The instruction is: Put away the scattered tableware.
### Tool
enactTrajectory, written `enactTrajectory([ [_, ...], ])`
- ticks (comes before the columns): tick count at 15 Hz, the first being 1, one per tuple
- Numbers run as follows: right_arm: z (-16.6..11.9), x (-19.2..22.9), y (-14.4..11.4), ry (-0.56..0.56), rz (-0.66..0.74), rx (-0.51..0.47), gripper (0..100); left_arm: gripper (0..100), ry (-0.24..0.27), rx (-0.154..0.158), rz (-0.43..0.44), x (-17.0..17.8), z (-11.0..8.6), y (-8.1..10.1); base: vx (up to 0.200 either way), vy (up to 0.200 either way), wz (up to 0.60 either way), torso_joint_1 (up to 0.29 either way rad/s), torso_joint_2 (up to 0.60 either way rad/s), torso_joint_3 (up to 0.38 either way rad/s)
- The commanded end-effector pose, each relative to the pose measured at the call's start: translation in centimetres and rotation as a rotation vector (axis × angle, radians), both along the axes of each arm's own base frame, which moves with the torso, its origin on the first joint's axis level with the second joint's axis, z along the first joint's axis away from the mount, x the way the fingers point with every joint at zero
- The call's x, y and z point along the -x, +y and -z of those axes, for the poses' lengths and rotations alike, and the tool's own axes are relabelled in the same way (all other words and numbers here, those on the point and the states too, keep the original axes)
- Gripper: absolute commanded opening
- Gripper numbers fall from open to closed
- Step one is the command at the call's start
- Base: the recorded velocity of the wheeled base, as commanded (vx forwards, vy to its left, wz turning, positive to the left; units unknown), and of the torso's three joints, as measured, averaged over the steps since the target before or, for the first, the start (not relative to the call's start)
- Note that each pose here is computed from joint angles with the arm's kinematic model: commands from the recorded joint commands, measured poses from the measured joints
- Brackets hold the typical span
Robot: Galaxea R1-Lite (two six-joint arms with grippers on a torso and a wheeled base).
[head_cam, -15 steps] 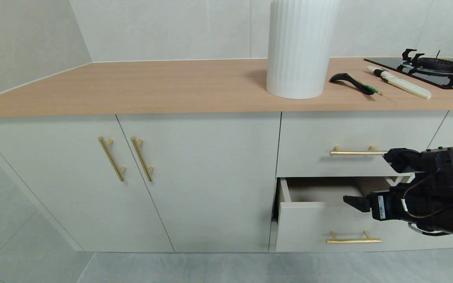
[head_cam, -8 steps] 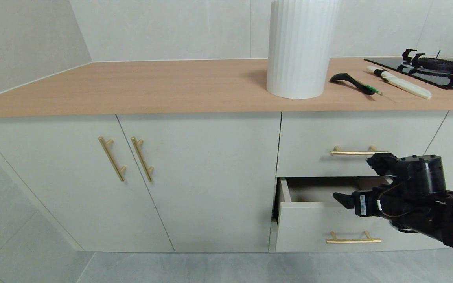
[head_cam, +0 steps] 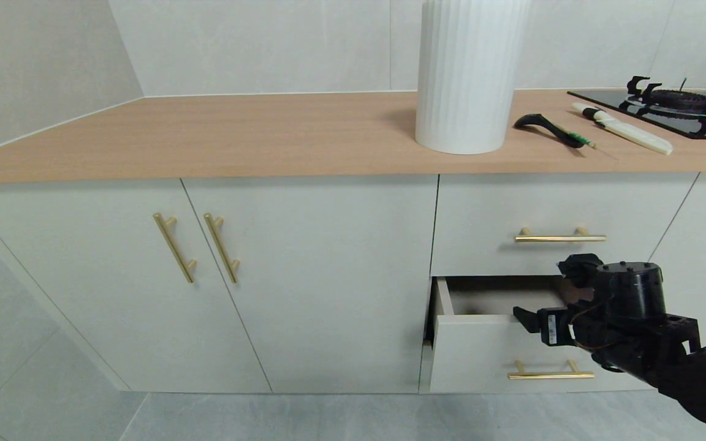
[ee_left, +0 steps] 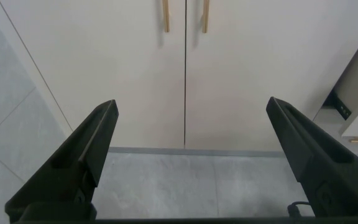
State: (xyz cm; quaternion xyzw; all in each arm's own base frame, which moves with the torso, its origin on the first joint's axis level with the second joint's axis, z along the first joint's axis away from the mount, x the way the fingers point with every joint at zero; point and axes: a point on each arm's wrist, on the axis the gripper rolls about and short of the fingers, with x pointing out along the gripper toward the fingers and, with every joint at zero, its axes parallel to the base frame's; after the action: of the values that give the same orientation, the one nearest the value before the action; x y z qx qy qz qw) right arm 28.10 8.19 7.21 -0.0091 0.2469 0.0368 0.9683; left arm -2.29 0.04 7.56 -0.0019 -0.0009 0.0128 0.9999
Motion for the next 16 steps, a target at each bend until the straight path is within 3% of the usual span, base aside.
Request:
enactTrajectory([
  [1, 0.1, 0.0, 0.0, 0.010, 0.000, 0.004, 100, 100, 0.002, 0.001, -0.001, 0.0, 0.0, 0.0, 0.000, 0.000, 0.00, 0.000, 0.00, 0.000],
  [6, -1.1, 1.6, -0.4, 0.109, -0.023, 0.022, 100, 100, 0.002, 0.001, -0.001, 0.0, 0.0, 0.0, 0.000, 0.000, 0.00, 0.000, 0.00, 0.000],
  [10, -4.5, 4.1, -0.9, 0.317, -0.114, 0.011, 100, 100, 0.002, 0.001, -0.001, 0.0, 0.0, 0.0, 0.000, 0.000, 0.00, 0.000, 0.00, 0.000],
  [13, -8.3, 6.3, -1.2, 0.525, -0.222, -0.057, 100, 100, 0.002, 0.001, -0.001, 0.0, 0.0, 0.0, 0.000, 0.000, 0.00, 0.000, 0.00, 0.000],
  [16, -8.9, 6.5, -1.2, 0.499, -0.225, -0.064, 100, 100, 0.002, 0.001, -0.001, 0.0, 0.0, 0.0, 0.000, 0.000, 0.00, 0.000, 0.00, 0.000],
])
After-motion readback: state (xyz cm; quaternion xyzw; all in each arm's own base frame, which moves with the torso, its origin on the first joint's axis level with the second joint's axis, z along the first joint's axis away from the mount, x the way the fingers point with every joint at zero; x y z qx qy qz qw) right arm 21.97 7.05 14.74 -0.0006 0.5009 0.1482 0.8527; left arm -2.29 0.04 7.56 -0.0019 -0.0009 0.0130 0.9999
